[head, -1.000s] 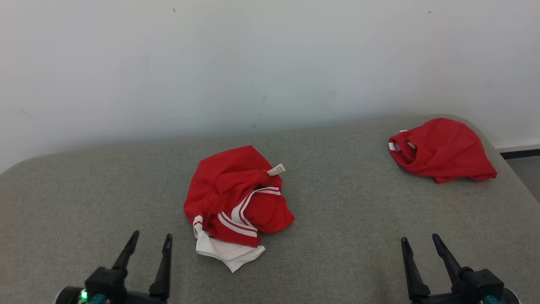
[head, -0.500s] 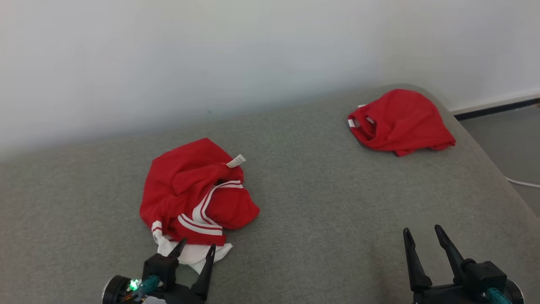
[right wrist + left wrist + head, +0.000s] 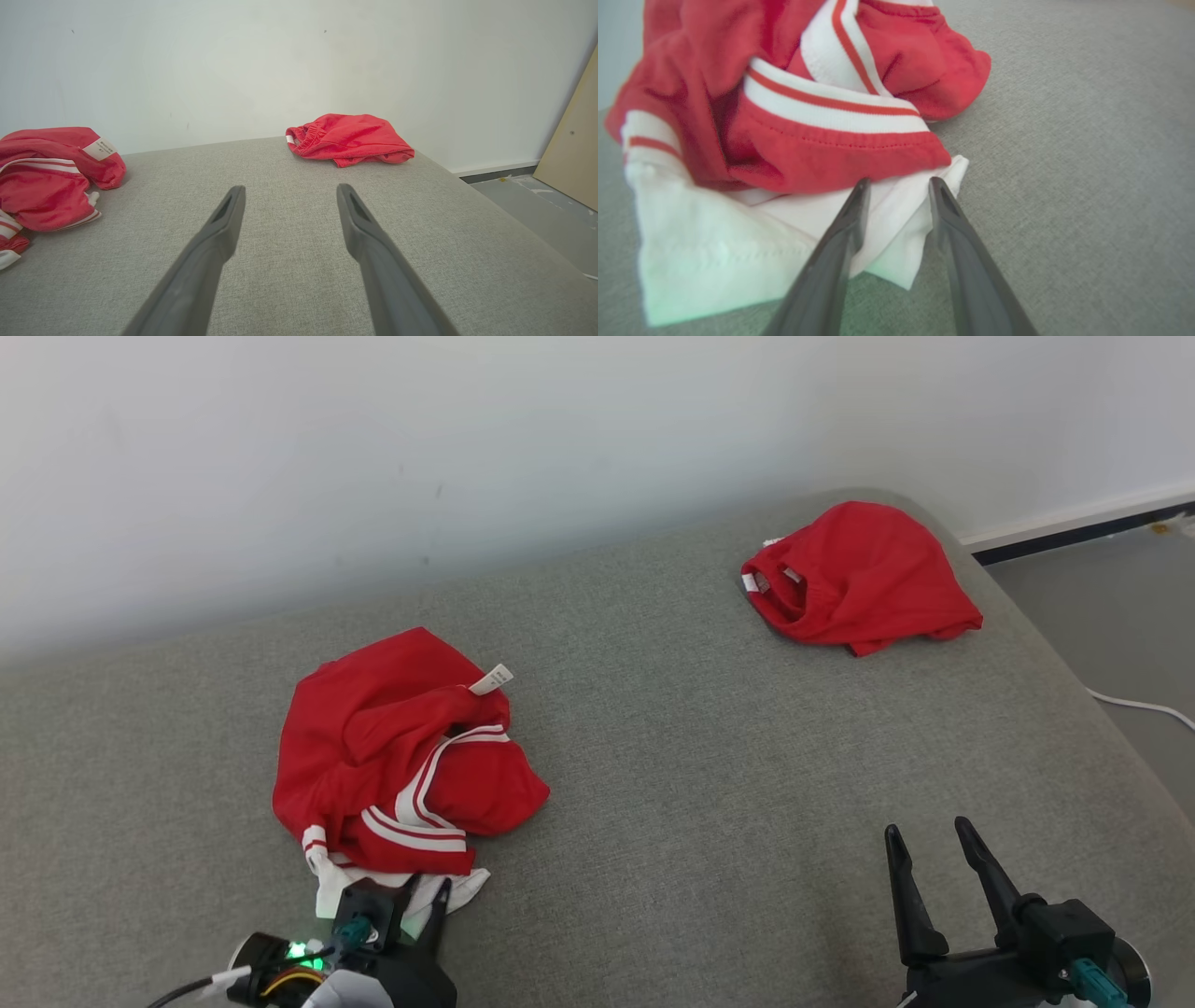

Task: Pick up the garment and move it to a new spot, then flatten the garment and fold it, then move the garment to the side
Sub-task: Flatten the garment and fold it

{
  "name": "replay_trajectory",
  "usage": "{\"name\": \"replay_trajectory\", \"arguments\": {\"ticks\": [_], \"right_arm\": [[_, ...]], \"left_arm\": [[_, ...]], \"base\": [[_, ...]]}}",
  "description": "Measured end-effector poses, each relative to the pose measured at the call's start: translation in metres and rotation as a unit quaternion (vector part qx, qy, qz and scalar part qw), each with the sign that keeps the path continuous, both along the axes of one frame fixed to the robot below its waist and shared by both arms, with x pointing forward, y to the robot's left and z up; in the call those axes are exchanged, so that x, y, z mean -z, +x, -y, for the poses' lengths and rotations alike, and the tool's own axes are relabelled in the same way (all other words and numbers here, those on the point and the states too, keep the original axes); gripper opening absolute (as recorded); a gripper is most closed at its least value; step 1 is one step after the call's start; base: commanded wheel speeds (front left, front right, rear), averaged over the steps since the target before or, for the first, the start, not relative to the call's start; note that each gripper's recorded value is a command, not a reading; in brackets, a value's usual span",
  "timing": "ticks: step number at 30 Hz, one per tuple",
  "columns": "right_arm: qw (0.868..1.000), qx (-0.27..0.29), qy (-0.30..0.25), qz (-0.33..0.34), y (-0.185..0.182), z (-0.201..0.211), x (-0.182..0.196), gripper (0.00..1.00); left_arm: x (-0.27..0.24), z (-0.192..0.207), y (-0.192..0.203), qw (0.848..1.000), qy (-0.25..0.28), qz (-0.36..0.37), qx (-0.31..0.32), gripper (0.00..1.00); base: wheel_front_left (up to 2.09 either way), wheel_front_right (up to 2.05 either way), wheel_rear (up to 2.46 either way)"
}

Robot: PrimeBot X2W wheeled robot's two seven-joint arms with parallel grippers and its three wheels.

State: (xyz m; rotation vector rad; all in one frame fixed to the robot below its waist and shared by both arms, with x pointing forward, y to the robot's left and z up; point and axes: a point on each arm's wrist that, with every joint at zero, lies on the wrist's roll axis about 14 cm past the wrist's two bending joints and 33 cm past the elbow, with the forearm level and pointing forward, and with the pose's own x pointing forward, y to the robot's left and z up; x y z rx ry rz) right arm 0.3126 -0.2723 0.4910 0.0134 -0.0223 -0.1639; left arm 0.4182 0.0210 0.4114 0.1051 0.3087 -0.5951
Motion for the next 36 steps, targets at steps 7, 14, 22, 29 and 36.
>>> {"name": "replay_trajectory", "arguments": {"ticks": [7, 14, 22, 29, 36], "right_arm": [[1.000, -0.004, -0.002, -0.004, 0.003, -0.002, 0.002, 1.00], [1.000, -0.003, 0.002, -0.004, 0.004, -0.003, 0.003, 1.00], [1.000, -0.015, 0.009, 0.001, 0.008, -0.014, 0.002, 1.00], [1.000, -0.013, 0.018, -0.007, 0.003, -0.015, 0.009, 1.00], [0.999, -0.029, 0.025, -0.004, 0.008, -0.028, 0.009, 1.00]], "left_arm": [[0.008, 0.002, 0.004, 1.000, 0.012, -0.017, -0.004, 0.00], [-0.004, 0.002, 0.008, 1.000, -0.006, -0.003, -0.009, 0.00], [-0.023, 0.009, 0.004, 0.999, -0.008, 0.031, 0.012, 0.00], [-0.046, -0.029, 0.007, 0.996, -0.004, 0.087, -0.021, 1.00], [-0.059, -0.072, 0.013, 0.991, 0.005, 0.113, -0.075, 1.00]], "base": [[0.00, 0.00, 0.00], [0.00, 0.00, 0.00], [0.00, 0.00, 0.00], [0.00, 0.00, 0.00], [0.00, 0.00, 0.00]]}}
